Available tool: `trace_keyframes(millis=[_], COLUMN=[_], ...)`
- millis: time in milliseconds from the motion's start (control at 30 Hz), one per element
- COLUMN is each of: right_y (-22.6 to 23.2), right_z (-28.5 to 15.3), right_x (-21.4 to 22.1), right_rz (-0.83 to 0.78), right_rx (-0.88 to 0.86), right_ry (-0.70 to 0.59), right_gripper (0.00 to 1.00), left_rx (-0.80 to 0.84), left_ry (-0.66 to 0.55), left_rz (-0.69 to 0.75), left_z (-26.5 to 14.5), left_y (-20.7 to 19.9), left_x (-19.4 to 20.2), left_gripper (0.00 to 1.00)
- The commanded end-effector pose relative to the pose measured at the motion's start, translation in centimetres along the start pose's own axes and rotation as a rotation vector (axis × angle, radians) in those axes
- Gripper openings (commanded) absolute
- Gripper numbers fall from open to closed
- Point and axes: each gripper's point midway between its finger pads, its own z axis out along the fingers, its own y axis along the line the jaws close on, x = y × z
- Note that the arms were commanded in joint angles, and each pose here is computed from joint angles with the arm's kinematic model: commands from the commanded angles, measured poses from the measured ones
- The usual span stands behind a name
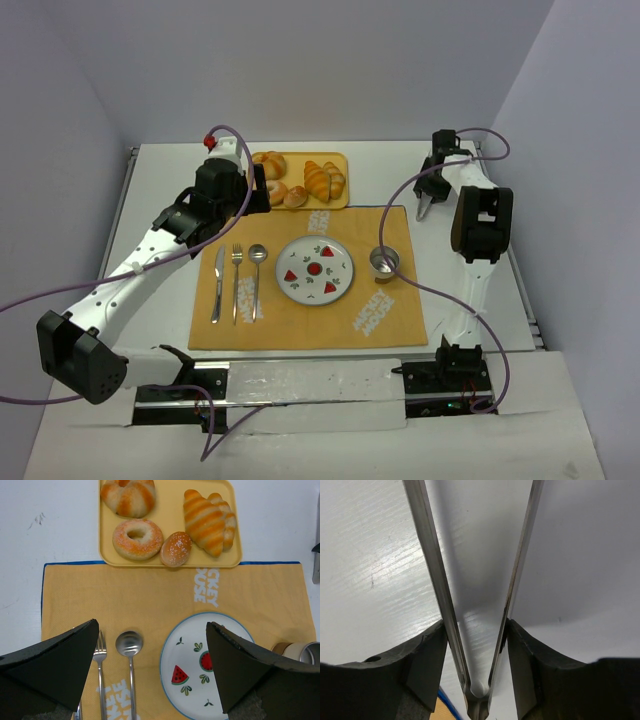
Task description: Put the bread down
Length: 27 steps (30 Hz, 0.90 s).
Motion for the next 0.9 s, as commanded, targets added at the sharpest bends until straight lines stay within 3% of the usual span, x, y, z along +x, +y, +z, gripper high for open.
trace_keyframes(millis=[0,200,533,867], right_y=[0.3,0.2,1.0,0.8], right_z=[-0.6,-3.5,-12.3,-16.6], right_x=[0.5,-0.4,-2.6,-2.5], right_rz=[0.018,0.02,-0.004,-0.008], right_rx=[-0.035,-0.022,-0.036,-0.046], right_ry=[0.01,-0.049,-0.217,-0.285], right_gripper=[0.55,0.51,0.5,0.51], left_rx=[0.037,0.04,0.04,0.048], left_ry=[-0.038,-0.04,-0.049,-0.053], left_rz=[-0.012,-0.01,-0.011,-0.012], left_z=[-0.4,-0.5,-0.9,-1.1], left_y=[-1.1,-1.2,-1.2,-1.4], left_x=[-1.4,-1.4,-1.6,-1.7], left_gripper=[0.99,0.99,0.99,0.99])
